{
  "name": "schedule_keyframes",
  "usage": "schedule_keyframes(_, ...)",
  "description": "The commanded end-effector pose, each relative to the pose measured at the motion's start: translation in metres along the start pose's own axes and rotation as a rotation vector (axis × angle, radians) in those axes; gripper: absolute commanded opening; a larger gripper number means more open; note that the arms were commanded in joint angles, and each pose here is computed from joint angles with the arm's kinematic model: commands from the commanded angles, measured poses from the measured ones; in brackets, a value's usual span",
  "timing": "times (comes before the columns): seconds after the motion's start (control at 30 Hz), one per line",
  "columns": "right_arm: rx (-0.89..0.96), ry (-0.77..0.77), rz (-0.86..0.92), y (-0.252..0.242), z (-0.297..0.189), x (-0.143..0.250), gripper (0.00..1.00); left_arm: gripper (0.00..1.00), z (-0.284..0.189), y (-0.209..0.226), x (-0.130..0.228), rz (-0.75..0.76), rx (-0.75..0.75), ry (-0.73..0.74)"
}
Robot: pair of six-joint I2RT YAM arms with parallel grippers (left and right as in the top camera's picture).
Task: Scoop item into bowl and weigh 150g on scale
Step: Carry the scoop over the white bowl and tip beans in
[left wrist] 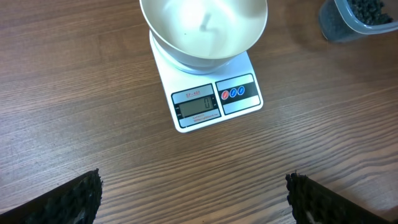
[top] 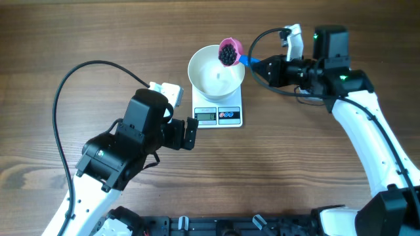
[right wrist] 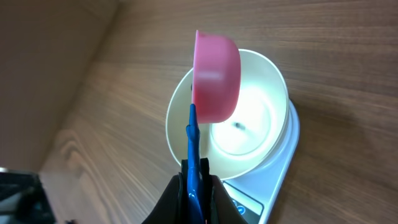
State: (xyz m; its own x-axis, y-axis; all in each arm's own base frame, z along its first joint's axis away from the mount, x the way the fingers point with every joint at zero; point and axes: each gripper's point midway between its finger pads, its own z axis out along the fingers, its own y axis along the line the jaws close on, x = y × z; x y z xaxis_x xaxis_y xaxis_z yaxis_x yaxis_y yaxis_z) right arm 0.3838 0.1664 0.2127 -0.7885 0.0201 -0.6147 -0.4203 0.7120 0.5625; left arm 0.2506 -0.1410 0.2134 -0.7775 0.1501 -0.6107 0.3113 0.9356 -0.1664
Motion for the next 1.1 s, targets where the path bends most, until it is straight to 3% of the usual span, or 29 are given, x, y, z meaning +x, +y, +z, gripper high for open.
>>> schedule_keyframes(0.0,0.091,-0.022,-0.145,0.0,0.002,-0.007,0.04,1.0,-0.001,-0.003,0.0,0.019,0.015,-0.001)
schedule_keyframes(0.1,0.155,-0.019,-0.17,-0.003,0.006,-0.006,0.04,1.0,-0.001,-0.003,0.0,0.019,0.015,-0.001)
schedule_keyframes(0.23,0.146,0.01,-0.333,0.006,0.012,0.0,0.04,1.0,-0.001,-0.003,0.0,0.019,0.015,-0.001)
schedule_keyframes(0.37,0.261,0.006,-0.441,-0.001,0.016,-0.005,0.04,1.0,-0.001,-0.003,0.0,0.019,0.015,-0.001)
schedule_keyframes(0.73,0.264,0.051,-0.678,0.016,0.028,0.004,0.04,1.0,-0.001,-0.003,0.0,0.019,0.015,-0.001)
schedule_keyframes(0.83,0.377,0.033,-0.731,0.01,0.027,-0.006,0.04,1.0,-0.001,-0.003,0.0,0.019,0.015,-0.001)
schedule_keyframes(1.07,0.375,0.039,-0.866,0.013,0.028,-0.01,0.04,1.0,-0.001,-0.003,0.0,0.019,0.015,-0.001)
